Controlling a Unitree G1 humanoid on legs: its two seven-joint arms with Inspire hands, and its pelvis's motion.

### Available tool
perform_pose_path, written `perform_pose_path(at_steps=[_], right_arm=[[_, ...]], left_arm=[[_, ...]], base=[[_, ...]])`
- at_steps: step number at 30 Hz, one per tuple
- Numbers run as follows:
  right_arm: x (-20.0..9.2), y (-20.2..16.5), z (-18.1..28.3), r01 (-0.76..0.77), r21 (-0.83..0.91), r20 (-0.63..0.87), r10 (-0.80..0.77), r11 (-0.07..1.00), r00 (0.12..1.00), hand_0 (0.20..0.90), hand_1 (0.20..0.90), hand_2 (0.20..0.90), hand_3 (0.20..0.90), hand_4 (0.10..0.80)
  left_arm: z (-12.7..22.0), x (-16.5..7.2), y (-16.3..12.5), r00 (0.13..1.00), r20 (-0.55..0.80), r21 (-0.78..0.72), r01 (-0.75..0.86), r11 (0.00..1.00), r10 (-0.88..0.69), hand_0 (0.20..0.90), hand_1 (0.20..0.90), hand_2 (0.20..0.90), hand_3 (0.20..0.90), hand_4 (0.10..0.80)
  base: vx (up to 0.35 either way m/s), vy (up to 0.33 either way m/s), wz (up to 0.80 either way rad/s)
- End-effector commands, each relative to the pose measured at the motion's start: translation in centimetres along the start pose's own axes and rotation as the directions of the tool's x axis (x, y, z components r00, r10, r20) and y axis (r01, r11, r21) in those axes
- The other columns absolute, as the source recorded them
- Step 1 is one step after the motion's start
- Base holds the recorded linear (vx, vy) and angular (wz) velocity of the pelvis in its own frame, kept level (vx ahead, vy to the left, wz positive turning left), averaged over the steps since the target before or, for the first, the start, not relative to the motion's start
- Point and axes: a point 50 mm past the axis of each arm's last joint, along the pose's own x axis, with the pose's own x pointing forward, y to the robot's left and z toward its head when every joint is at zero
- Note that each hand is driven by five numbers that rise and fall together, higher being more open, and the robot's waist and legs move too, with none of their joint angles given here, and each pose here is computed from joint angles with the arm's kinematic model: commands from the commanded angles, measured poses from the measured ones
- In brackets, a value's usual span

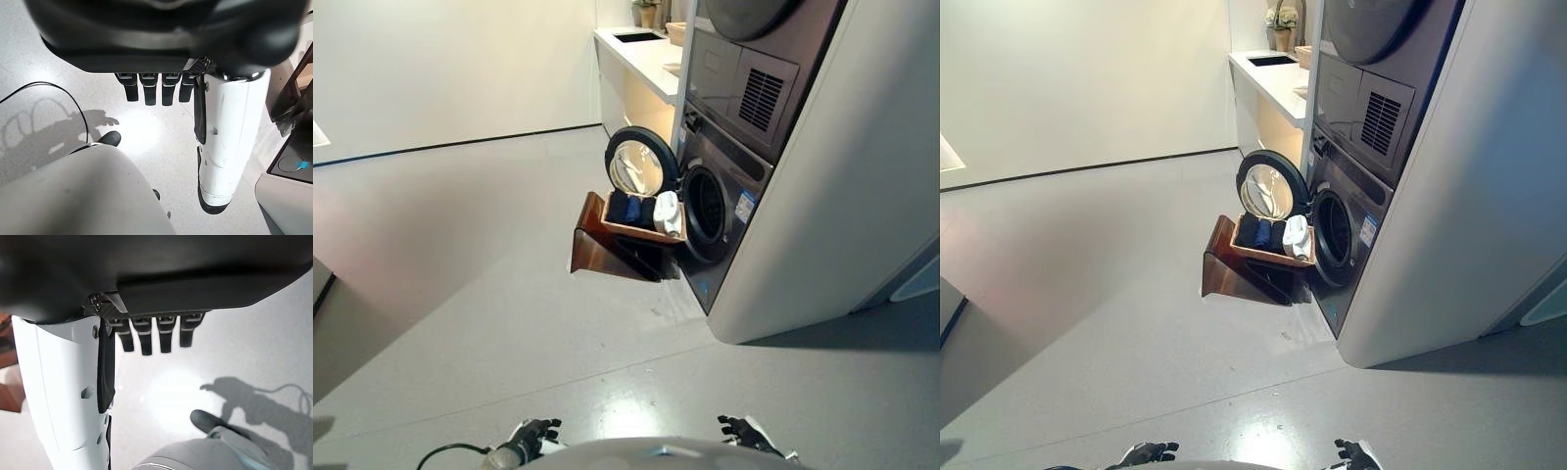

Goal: Pick up the clothes and place them into the washing machine

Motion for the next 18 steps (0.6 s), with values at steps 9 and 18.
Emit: perform_pose_path(at_steps=[9, 18], right_arm=[[0.0, -0.1, -0.4, -0.005, -0.037, -0.018, 0.004, 0.999, 1.0, 0.9, 0.9, 0.9, 0.9, 0.8], [-0.2, -0.1, -1.4, 0.005, -0.011, -0.074, -0.005, 1.0, 0.997, 0.9, 0.9, 0.9, 0.9, 0.8]], left_arm=[[1.0, 0.1, 0.7, 0.999, 0.038, -0.076, -0.019, 0.997, 0.022, 0.9, 0.9, 0.9, 0.9, 0.8], [0.6, 0.1, 0.7, 1.0, 0.011, -0.105, -0.028, 0.994, 0.029, 0.9, 0.9, 0.9, 0.9, 0.8]], base=[[0.001, -0.003, 0.0], [0.009, -0.059, -0.04]])
